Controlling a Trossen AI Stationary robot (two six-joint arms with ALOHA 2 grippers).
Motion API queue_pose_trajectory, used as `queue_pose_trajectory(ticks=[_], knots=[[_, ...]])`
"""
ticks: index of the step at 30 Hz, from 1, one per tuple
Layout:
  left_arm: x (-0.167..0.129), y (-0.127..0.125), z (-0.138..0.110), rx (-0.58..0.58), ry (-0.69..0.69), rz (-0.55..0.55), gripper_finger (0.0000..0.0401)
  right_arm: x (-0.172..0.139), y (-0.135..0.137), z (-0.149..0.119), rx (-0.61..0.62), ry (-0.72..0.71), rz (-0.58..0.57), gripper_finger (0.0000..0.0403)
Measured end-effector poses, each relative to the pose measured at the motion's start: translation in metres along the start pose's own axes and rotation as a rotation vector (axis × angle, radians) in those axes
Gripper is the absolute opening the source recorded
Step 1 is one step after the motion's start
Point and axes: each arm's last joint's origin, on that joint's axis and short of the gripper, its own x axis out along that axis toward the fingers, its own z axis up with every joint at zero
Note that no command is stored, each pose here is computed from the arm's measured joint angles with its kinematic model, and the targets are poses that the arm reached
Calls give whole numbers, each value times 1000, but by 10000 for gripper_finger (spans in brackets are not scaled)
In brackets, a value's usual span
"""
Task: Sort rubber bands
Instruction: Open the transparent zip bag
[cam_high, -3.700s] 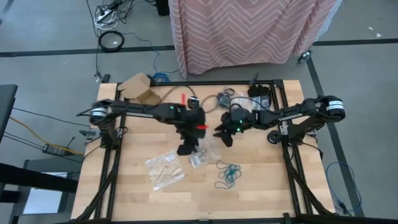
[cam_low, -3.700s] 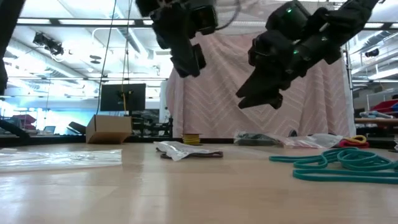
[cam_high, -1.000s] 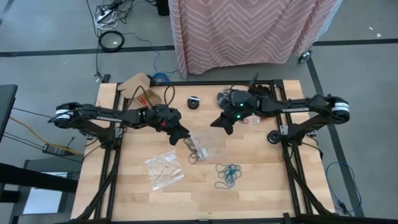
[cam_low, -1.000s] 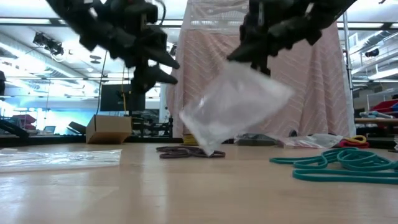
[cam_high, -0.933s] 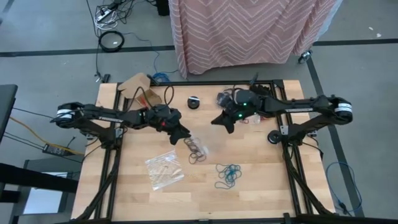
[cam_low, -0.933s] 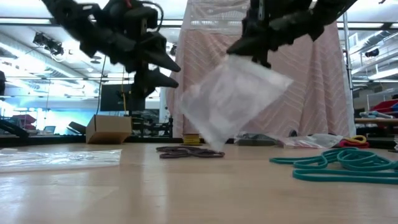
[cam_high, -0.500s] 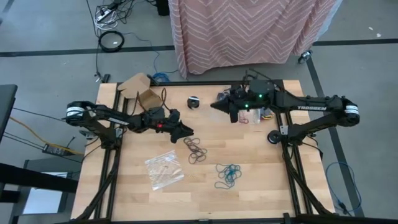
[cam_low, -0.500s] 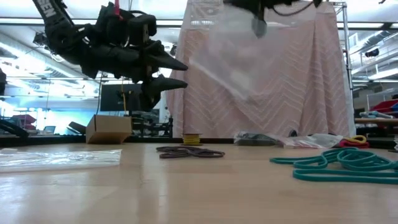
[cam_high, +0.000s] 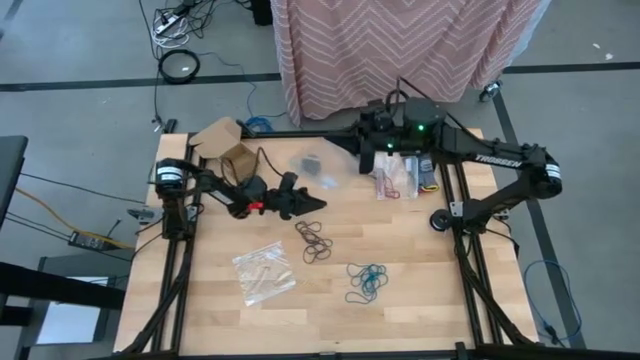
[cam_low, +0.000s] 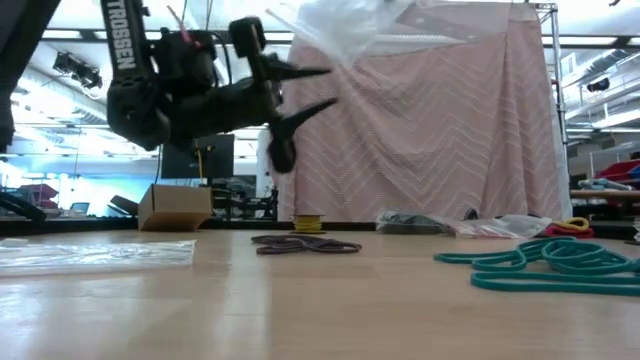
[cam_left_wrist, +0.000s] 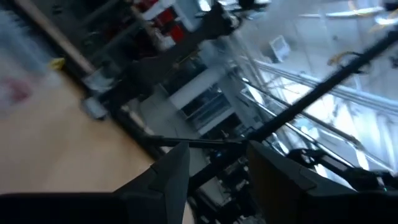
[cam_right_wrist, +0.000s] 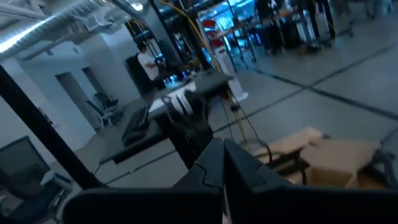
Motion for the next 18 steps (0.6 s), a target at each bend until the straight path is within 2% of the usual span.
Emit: queue_pose_trajectory(ticks=[5, 9, 14, 18], knots=[[23, -11, 3, 50, -56, -58, 164, 12, 4, 9, -41, 12, 24, 0], [42, -28, 9, 155, -140, -106, 130, 12, 7, 12, -46, 14, 59, 0], [60, -44, 16, 307, -204, -156, 81, -1, 14, 23, -49, -35, 86, 0], [68, -52, 16, 326, -208, -193, 78, -15, 21, 34, -56, -80, 107, 0]])
